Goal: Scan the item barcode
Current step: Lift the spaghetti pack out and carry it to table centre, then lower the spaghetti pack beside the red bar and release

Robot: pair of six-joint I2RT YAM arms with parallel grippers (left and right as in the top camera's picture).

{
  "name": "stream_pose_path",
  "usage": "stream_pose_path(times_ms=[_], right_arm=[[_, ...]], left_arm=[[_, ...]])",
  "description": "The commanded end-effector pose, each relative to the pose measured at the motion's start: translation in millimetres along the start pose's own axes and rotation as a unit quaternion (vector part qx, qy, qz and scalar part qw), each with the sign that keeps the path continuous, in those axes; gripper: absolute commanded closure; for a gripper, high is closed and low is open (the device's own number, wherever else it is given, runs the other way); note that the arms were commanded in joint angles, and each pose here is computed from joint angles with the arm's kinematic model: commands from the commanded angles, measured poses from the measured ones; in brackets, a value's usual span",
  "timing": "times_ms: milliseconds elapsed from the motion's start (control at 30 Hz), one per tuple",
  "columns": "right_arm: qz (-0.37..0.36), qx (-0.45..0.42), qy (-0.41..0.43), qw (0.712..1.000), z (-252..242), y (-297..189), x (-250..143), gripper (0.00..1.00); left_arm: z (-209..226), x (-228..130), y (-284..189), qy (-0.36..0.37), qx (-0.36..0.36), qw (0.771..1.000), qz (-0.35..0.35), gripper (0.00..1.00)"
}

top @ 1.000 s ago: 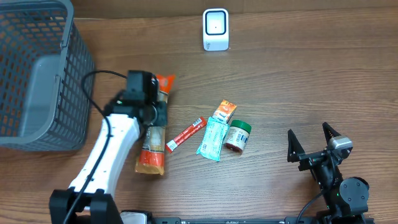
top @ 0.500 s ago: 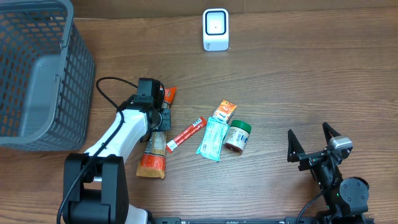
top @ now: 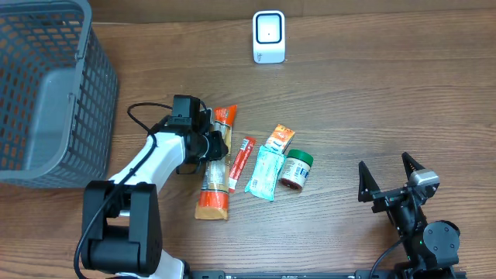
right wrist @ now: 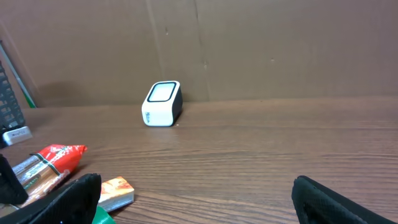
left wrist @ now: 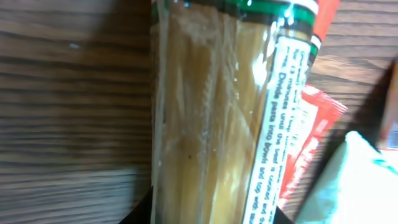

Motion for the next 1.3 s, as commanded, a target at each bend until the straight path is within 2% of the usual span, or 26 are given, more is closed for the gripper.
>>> stream_pose_path(times_ms=[0, 167, 500, 600, 700, 733, 867, 1067, 1267], right_arm=[[0.0, 0.0, 0.001, 1.0, -1, 0, -2, 0.0], [0.0, 0.0, 0.001, 1.0, -1, 0, -2, 0.0], [0.0, 0.0, 0.001, 1.0, -1, 0, -2, 0.0], [0.0, 0.0, 0.001, 1.0, -1, 0, -2, 0.0], [0.0, 0.0, 0.001, 1.0, -1, 0, -2, 0.0], [0.0, 0.0, 0.001, 1.0, -1, 0, -2, 0.0], [0.0, 0.0, 0.001, 1.0, -1, 0, -2, 0.0], [0.0, 0.0, 0.001, 1.0, -1, 0, -2, 0.0], [0.0, 0.0, 0.001, 1.0, -1, 0, -2, 0.0]], left_arm=[[-13, -8, 8, -0.023, -0.048, 0.998, 0.023, 0.78], [-16, 11, -5, -0.014, -0.041, 0.999, -0.005, 0.78], [4, 29, -32, 0.002, 0.068, 0.998, -0.016, 0.75], [4, 29, -32, 0.014, 0.068, 0.997, -0.015, 0.59], [4, 30, -32, 0.014, 0.067, 0.998, -0.017, 0.22], [3, 30, -32, 0.014, 0.065, 0.998, -0.017, 0.19], [1, 33, -39, 0.017, 0.064, 0.998, -0.012, 0.21], [-10, 54, -75, 0.017, 0.07, 0.997, -0.015, 0.18], [3, 83, -127, 0.014, 0.159, 0.986, -0.053, 0.06]])
Point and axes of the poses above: each gripper's point midway between its finger pads, its own y axis out along the fingers, its own z axis along the line the jaws close on, x = y × z, the point moved 4 cm from there along -y, back along the fingers, and after that the axes turned 10 degrees about y, right-handed, at the moved point
